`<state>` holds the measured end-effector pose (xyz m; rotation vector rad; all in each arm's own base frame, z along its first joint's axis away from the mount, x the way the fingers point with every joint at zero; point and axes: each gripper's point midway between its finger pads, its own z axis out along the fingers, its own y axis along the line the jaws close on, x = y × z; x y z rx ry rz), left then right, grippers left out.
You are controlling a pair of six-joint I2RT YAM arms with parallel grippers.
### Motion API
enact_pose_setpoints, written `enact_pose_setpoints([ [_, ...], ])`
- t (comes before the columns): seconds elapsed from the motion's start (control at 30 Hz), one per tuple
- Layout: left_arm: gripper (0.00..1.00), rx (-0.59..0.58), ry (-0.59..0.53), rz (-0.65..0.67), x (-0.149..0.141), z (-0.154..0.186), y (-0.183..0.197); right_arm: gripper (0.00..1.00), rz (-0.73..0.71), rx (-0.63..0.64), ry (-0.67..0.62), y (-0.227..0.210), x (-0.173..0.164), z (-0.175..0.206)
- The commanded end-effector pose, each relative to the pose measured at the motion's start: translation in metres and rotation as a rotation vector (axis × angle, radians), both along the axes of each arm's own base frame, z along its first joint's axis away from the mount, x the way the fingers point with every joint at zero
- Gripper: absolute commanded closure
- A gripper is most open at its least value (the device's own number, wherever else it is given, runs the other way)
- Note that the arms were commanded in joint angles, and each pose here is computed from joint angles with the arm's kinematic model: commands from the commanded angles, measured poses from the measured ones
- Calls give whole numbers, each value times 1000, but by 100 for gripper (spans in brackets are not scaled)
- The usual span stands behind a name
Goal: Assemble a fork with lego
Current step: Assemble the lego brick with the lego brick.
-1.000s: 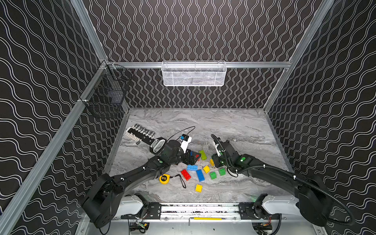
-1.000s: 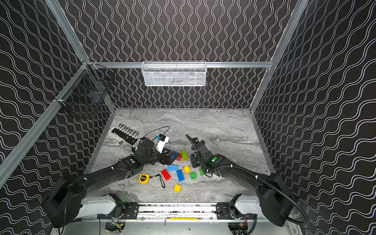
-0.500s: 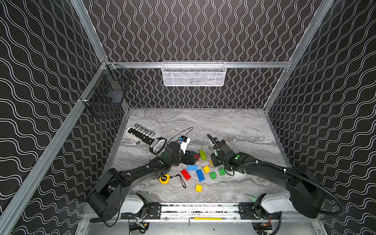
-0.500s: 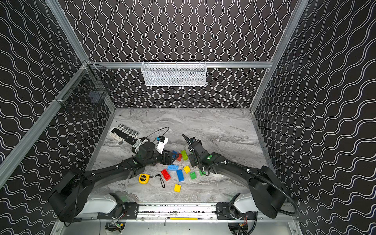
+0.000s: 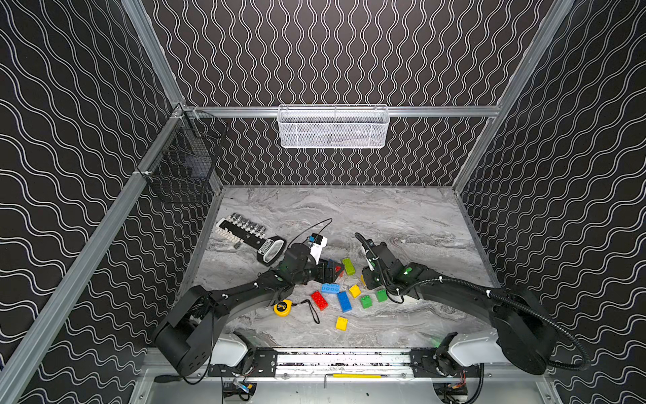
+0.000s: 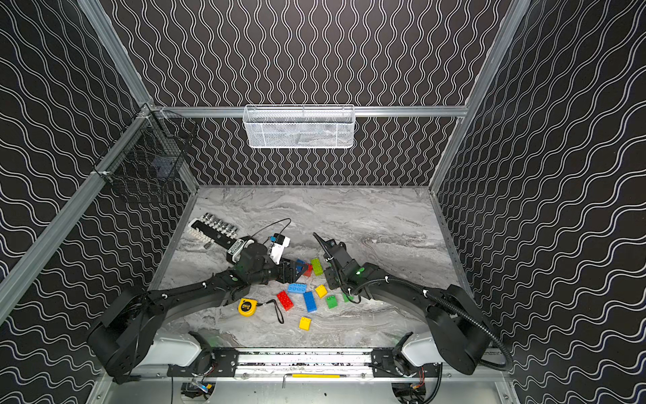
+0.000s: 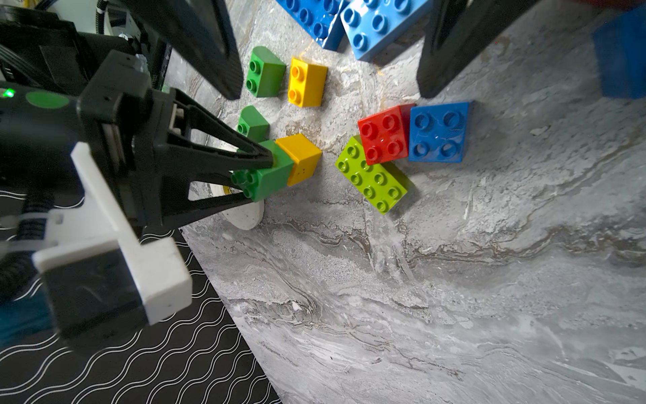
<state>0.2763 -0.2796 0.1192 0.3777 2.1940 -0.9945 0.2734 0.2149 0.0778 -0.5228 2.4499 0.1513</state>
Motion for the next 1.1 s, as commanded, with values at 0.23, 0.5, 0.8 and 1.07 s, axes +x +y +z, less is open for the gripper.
enact_pose_setpoints([
  [0.23, 18, -17, -34, 10, 3, 9, 2, 98, 30, -98, 81, -8, -12, -14],
  [0.5, 18, 1, -38, 34, 7, 8, 11, 98, 37, -116, 143, -12, -24, -27],
  [0.8, 18, 8, -36, 87, 14, 10, 28, 98, 17, -135, 187, -11, -30, -39],
  [1.07, 18, 33, -32, 182, 19, 11, 58, 99, 76, -20, 80, 25, -15, -15],
])
